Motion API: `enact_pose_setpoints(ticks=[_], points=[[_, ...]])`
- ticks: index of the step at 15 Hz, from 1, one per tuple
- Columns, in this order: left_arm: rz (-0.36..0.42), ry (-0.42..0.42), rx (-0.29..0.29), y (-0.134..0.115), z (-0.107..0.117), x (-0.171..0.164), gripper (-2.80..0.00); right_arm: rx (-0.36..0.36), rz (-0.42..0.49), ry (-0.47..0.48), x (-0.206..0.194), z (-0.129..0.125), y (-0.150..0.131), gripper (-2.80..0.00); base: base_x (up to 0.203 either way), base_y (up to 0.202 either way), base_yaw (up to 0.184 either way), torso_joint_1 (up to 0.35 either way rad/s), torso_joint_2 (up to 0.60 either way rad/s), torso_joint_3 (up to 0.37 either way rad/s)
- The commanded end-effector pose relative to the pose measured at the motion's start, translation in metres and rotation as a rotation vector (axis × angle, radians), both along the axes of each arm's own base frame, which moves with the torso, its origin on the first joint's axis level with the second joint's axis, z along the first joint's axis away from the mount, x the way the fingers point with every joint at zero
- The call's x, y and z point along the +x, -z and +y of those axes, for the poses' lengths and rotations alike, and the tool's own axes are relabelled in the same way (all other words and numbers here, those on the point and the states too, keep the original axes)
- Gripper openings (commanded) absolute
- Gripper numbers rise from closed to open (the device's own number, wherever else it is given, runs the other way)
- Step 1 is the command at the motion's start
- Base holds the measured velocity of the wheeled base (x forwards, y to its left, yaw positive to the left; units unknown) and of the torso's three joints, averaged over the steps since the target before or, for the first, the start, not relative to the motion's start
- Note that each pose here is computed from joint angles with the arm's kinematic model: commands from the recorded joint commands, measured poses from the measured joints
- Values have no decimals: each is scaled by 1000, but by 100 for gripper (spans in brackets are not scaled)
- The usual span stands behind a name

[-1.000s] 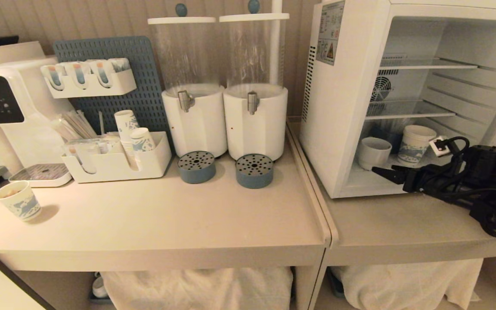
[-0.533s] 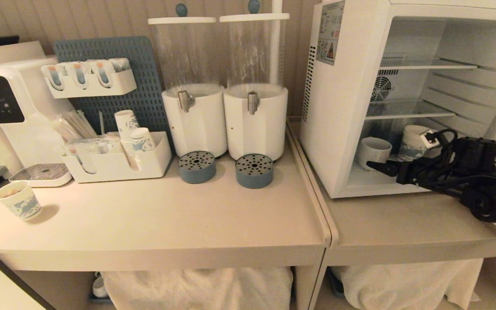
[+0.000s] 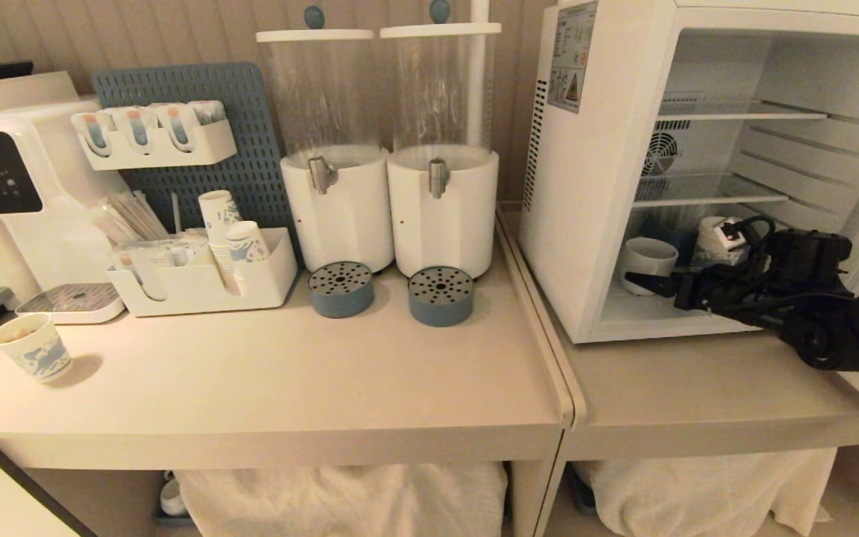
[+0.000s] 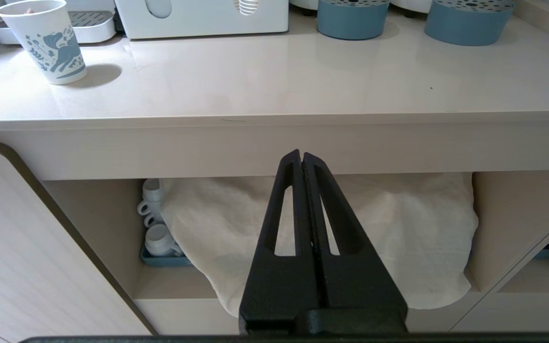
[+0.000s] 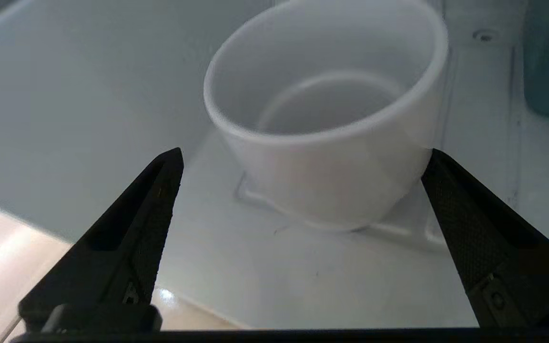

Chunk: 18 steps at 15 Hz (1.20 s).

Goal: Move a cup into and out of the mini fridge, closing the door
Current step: Take the ceramic cup out of the freezer

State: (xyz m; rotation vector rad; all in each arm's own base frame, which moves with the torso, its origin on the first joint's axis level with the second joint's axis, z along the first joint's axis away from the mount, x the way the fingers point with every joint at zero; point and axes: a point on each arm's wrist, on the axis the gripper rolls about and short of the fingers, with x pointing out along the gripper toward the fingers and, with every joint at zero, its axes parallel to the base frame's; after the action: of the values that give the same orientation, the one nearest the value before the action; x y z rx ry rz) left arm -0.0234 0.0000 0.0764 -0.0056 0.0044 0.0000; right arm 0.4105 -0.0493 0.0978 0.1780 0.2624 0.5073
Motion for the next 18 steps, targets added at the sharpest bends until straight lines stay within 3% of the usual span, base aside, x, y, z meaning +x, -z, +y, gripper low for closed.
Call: enact_pose_setpoints(ticks=[1,8,18], points=[[-1,0,-1,0,0,0,-280,-2,-11,-4,3,0,0,0,0,0,0,0,0,0],[-1,0,-1,0,0,0,-280,-62,-11,44,13,-4,16,0,0,0,0,0,0,0],[-1,0,-1,0,0,0,-280,-86,-39,98,32,3,10,0,0,0,0,0,0,0]])
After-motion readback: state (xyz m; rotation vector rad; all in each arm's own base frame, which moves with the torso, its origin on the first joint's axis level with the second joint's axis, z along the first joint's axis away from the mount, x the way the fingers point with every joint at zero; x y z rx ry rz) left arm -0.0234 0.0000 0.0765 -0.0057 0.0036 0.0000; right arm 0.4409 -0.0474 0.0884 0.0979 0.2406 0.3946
